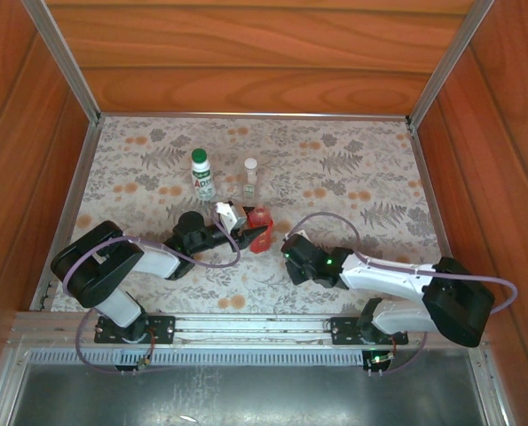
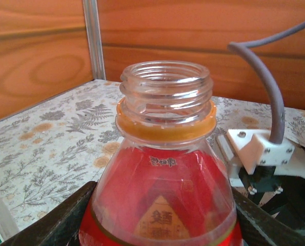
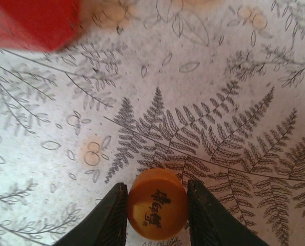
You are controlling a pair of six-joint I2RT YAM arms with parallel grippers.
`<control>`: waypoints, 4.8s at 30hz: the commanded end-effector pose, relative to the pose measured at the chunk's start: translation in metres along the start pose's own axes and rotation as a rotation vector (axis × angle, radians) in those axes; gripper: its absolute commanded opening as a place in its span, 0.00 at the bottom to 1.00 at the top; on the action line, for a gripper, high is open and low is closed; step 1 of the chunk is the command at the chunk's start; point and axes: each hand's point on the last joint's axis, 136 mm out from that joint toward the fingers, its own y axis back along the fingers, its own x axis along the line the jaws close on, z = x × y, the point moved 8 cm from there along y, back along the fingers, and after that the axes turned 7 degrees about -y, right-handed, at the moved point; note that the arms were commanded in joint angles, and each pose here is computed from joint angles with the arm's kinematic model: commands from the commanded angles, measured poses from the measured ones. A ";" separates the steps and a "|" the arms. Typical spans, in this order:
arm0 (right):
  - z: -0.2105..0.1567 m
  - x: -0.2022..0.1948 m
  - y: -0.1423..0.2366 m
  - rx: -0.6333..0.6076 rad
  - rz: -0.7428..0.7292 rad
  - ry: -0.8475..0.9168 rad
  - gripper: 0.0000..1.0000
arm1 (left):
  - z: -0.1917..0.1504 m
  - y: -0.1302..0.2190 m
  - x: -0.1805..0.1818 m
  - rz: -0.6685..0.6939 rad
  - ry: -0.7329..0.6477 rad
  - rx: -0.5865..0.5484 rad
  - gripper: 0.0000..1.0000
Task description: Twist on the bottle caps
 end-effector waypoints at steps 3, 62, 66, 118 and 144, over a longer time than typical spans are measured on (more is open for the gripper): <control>0.015 0.002 0.023 -0.002 -0.010 -0.011 0.32 | -0.004 0.002 0.000 -0.008 -0.010 0.005 0.58; 0.186 0.055 0.128 0.043 0.229 0.248 0.32 | -0.013 -0.008 0.000 -0.051 0.004 0.024 0.58; 0.183 0.056 0.129 0.050 0.263 0.249 0.32 | -0.012 -0.009 0.001 -0.050 0.004 0.022 0.58; 0.149 0.066 0.115 0.118 0.238 0.393 0.31 | -0.011 -0.012 0.002 -0.055 0.016 0.018 0.58; 0.160 0.058 0.112 0.160 0.260 0.226 0.33 | -0.012 -0.008 0.000 -0.061 0.009 0.022 0.58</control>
